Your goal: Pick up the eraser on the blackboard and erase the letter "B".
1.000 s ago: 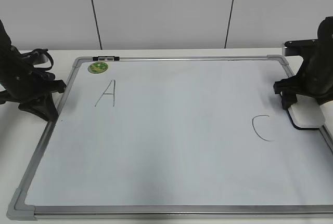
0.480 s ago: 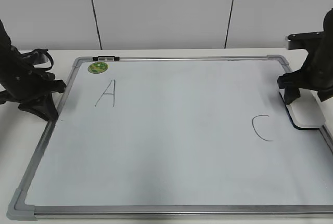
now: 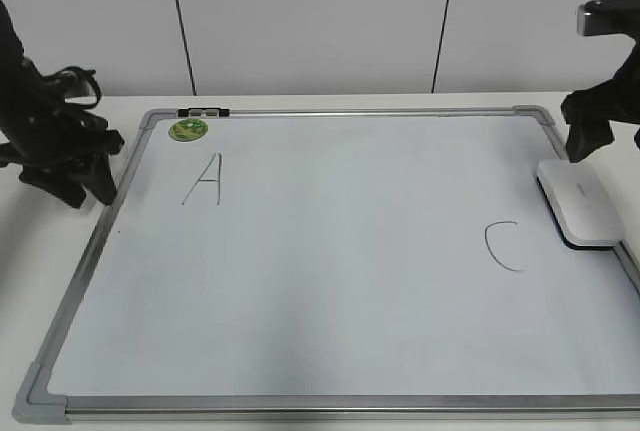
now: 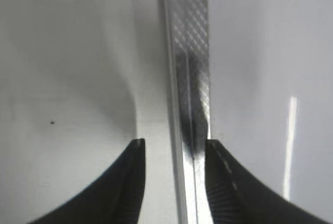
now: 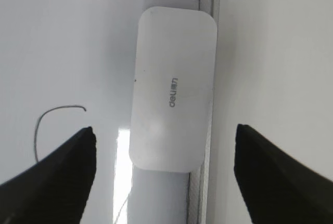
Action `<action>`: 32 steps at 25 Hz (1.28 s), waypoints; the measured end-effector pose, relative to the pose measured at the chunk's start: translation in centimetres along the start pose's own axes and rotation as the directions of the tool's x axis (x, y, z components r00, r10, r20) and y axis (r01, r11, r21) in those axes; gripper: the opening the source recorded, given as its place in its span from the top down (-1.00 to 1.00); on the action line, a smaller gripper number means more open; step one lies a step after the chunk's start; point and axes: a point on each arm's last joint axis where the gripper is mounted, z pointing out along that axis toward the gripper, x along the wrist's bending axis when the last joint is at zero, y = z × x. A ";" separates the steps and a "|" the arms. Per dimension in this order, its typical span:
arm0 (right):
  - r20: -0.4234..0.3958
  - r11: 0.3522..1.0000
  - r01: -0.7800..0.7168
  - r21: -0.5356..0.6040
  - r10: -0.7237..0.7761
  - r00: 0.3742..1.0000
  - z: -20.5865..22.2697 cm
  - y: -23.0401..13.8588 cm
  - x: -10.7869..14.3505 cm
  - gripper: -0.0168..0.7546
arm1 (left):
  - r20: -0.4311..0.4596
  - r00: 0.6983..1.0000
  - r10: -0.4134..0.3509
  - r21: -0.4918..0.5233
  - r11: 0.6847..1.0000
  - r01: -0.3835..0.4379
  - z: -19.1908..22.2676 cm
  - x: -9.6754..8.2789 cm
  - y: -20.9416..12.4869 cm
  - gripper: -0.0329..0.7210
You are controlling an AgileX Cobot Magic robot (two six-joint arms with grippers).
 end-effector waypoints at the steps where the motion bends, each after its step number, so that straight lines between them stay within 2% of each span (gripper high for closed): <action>1: -0.008 1.000 0.001 0.004 -0.001 1.000 -0.6 -0.1 0.0 -0.63 | 0.003 1.000 0.008 -0.007 1.000 -0.008 -0.8 -0.2 0.5 -0.03; 5: -0.052 0.999 0.008 0.031 -0.006 0.999 -3.7 -1.1 0.3 -0.60 | 0.019 0.999 0.040 0.007 0.999 -0.040 -4.2 -1.1 1.2 -0.11; 10: -0.084 0.999 0.010 0.040 -0.006 0.996 -7.7 -2.5 0.5 -0.59 | 0.013 0.997 0.075 -0.097 0.993 -0.073 -9.7 -2.4 1.0 -0.13; 14: -0.087 0.998 0.018 0.056 -0.013 0.996 -10.4 -3.8 0.4 -0.59 | 0.007 0.996 0.085 -0.185 0.979 -0.082 -14.3 -3.4 -0.7 -0.12; 22: -0.102 0.998 0.008 -0.062 -0.014 0.995 -16.0 -6.1 0.5 -0.58 | -0.002 0.997 0.083 -0.280 0.957 -0.081 -21.3 -5.1 -9.6 -0.12; 32: -0.103 0.974 0.004 -0.225 -0.028 0.994 -21.6 -13.3 0.8 -0.58 | -0.027 0.994 0.101 -0.352 0.930 -0.104 -23.6 -5.7 -21.6 -0.12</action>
